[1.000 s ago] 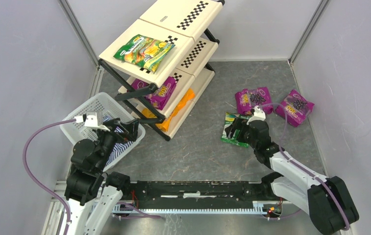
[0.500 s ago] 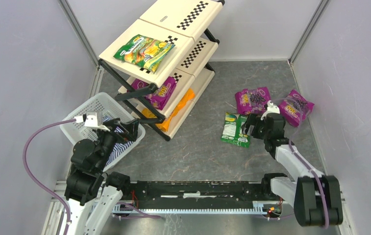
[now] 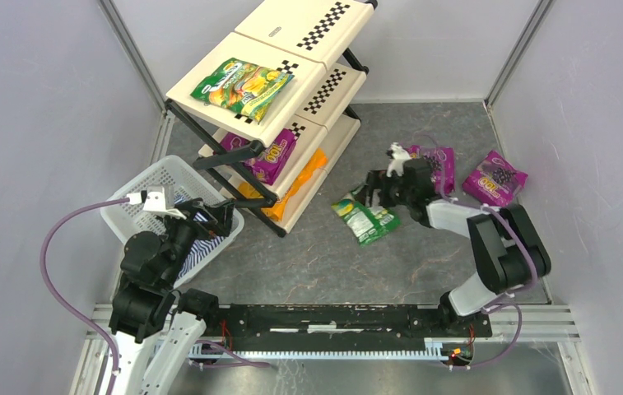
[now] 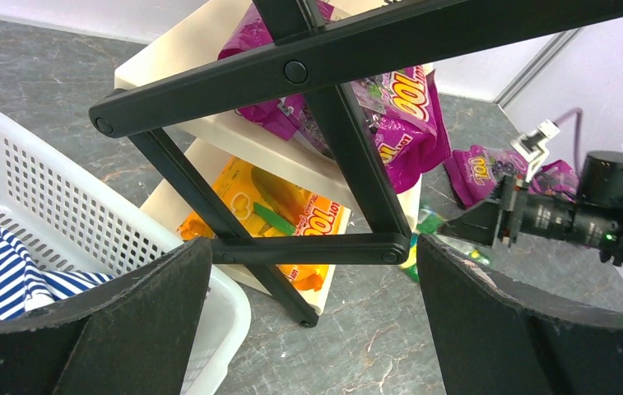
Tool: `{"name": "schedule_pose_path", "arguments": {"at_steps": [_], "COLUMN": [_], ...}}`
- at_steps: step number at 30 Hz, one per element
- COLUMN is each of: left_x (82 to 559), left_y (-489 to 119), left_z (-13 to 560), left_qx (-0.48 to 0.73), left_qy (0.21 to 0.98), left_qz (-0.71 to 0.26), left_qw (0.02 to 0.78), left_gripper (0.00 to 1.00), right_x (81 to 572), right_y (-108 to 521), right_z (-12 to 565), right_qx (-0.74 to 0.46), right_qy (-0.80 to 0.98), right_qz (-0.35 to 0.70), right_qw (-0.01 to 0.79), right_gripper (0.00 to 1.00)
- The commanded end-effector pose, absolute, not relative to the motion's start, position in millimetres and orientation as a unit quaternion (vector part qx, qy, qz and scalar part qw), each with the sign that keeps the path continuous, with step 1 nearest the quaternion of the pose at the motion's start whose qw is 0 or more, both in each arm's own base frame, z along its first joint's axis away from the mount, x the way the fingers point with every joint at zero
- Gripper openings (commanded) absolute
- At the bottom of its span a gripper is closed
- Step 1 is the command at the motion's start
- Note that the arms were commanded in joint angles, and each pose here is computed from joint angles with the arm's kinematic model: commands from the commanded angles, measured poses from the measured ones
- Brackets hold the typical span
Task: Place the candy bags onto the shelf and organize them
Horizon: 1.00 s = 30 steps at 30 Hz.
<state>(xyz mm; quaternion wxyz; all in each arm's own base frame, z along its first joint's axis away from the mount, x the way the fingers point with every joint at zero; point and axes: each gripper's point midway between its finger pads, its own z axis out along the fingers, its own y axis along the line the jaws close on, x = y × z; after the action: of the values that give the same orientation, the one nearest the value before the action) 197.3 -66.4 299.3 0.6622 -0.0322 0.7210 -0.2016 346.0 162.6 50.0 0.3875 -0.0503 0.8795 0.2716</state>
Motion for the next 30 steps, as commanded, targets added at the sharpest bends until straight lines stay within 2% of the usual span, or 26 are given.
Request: {"name": "schedule_pose_path", "arguments": {"at_steps": [1,5,9,13,18,23,30], "left_x": [201.2,200.9,200.7,200.1,199.8,199.7,198.7], "left_y": [-64.9,-64.2,-63.9,-65.2,-66.4,-66.4,-64.2], "left_z": [305.2,305.2,306.3,307.0,307.4,307.7,308.1], "left_qx": [-0.012,-0.013,-0.013,-0.011,-0.008,-0.008,-0.012], "left_qy": [0.713,0.713,0.712,0.711,0.710,0.709,0.708], "left_qz": [-0.185,-0.184,-0.184,-0.187,-0.190,-0.190,-0.186], "left_qw": [0.676,0.676,0.678,0.678,0.678,0.679,0.681], "left_gripper": [1.00,1.00,1.00,1.00,1.00,1.00,1.00], "right_x": [364.2,363.9,342.3,298.8,264.0,260.6,265.9], "right_y": [222.2,207.6,170.3,150.8,157.2,171.1,191.4], "right_z": [85.2,84.8,74.3,63.0,56.2,66.2,49.8], "right_qx": [-0.126,-0.125,-0.109,-0.042,0.002,0.077,0.127], "right_qy": [0.842,0.858,0.876,0.869,0.853,0.815,0.820], "right_qz": [0.325,0.282,0.244,0.332,0.396,0.469,0.474], "right_qw": [0.412,0.411,0.401,0.365,0.339,0.330,0.295], "right_gripper": [0.96,0.95,0.97,0.97,0.98,0.98,0.94]}}
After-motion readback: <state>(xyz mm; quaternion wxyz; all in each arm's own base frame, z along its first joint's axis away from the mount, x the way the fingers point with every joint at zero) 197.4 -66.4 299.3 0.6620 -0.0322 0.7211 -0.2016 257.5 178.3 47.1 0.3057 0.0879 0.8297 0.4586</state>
